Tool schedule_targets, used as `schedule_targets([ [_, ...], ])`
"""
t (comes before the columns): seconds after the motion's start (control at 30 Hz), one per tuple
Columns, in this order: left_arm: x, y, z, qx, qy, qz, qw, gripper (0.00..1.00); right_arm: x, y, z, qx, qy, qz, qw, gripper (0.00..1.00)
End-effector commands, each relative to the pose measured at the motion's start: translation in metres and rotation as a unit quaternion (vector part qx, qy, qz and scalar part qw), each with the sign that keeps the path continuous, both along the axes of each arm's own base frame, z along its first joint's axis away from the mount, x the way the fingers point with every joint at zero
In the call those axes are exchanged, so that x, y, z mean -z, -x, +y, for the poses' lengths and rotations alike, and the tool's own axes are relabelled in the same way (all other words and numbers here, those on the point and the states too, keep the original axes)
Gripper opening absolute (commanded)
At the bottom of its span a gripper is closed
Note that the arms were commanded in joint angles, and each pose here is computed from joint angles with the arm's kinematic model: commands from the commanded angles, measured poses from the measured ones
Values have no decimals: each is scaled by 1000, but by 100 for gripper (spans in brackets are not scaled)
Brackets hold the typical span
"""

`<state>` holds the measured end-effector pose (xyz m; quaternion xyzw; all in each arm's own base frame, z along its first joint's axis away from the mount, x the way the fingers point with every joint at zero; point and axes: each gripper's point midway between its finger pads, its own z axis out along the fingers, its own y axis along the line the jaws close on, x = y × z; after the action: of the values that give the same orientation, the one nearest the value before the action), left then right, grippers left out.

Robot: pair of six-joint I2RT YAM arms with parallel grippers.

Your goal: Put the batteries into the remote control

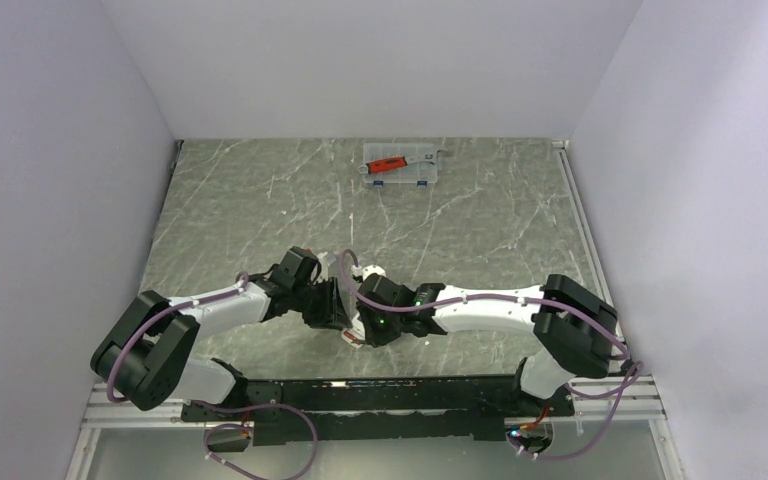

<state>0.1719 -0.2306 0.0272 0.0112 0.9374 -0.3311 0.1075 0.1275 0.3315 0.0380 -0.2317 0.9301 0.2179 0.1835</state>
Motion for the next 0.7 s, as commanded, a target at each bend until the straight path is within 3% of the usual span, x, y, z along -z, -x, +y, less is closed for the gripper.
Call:
schedule_targets([
  [0.0,-12,-8,-10,5,22,-16,1000,37,-21,-5,10,7,-40,-11,999,19],
  [0.53,-12,-8,-10,4,23,-15,1000,37,-28,-5,10,-9,-41,-22,999,19],
  [0.67,-13,-8,-9,5,21,-15,1000,38,-32,-7,5,-47,-26,-45,998,27],
])
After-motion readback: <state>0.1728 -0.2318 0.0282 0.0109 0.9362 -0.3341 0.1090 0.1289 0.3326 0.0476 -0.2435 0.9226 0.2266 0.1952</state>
